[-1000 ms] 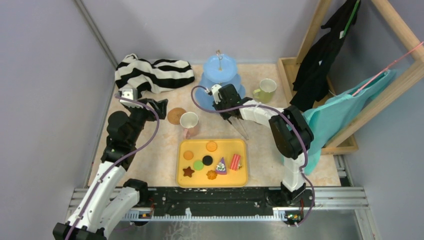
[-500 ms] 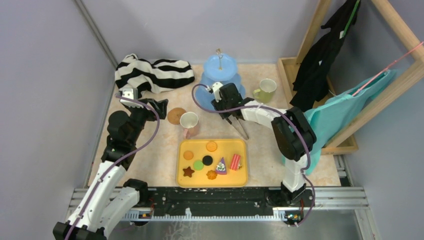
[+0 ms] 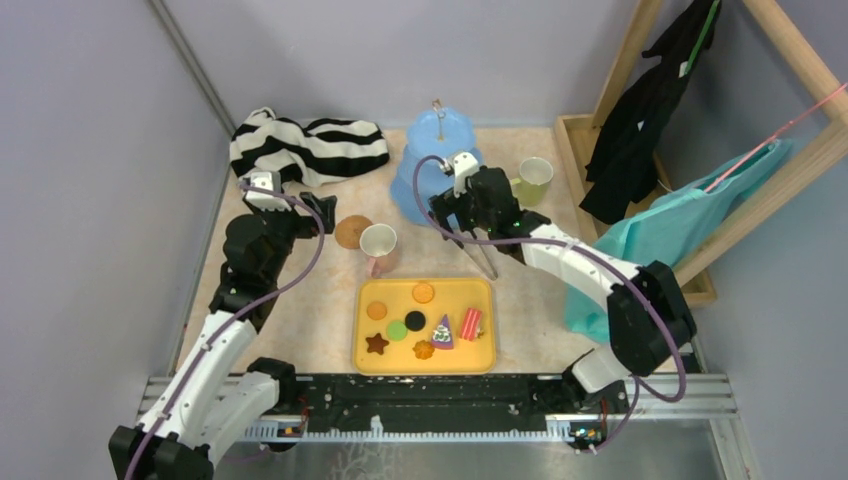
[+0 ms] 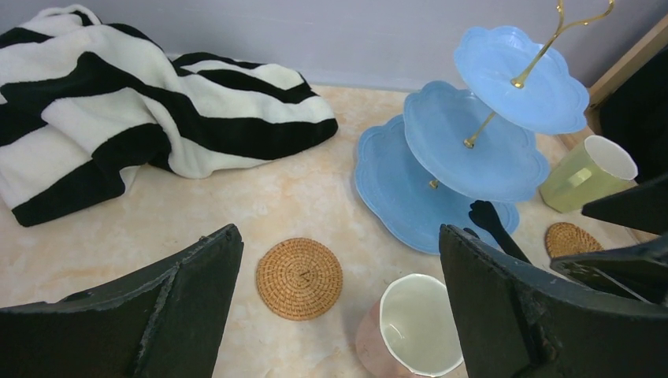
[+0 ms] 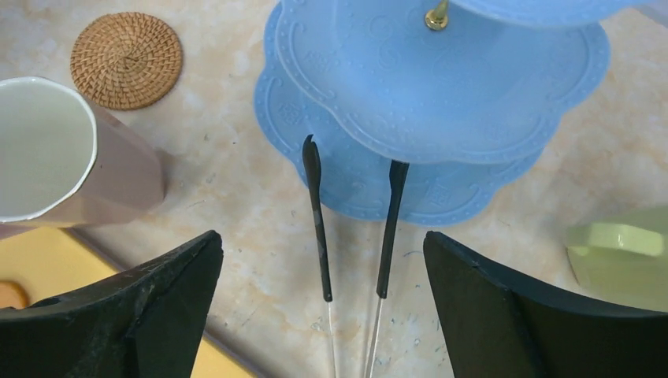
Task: Serve the afternoon tea
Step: Place the clamp on the desert table.
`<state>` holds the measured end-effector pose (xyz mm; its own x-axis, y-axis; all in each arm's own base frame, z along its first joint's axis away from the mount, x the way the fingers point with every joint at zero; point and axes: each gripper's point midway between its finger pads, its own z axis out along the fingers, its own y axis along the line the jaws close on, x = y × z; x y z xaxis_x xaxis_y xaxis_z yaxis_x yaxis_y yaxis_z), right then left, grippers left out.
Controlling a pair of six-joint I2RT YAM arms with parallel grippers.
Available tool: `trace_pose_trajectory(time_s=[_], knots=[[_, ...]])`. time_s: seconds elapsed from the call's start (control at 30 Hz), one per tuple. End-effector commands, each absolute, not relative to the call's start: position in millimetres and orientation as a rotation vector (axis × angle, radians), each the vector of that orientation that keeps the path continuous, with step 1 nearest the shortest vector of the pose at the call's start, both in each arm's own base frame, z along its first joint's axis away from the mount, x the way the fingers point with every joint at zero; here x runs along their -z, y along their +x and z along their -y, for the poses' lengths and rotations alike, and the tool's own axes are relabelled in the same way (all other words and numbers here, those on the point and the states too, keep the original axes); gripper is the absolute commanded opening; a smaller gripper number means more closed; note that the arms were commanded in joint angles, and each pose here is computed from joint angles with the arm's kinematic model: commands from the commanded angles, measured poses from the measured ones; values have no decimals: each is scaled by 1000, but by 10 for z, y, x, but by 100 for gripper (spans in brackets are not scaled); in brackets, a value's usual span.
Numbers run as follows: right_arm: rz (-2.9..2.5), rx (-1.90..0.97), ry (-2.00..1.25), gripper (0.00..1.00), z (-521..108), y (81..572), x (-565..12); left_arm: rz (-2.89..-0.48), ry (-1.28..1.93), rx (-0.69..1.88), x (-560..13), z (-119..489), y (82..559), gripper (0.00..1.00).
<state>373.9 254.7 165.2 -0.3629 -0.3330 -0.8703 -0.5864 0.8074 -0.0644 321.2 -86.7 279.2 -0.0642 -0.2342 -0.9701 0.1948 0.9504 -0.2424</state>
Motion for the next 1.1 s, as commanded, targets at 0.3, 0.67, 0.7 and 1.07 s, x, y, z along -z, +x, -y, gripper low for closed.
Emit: trace_pose_trajectory(time_s=[0.3, 0.67, 0.7, 1.07], knots=[[-1755, -486, -370, 99, -2392, 3551, -2139, -1582, 0, 498, -3039, 1149, 3420, 99], [-1983, -320, -381, 96, -2091, 3419, -1388, -1811, 65, 427, -2531, 1121, 3309, 90], [-1995, -313, -382, 96, -2075, 3408, -1340, -1842, 69, 421, -2473, 1121, 3304, 90], [-2112, -328, -381, 96, -1980, 3405, -932, -1919, 113, 412, -2339, 1124, 3137, 86]])
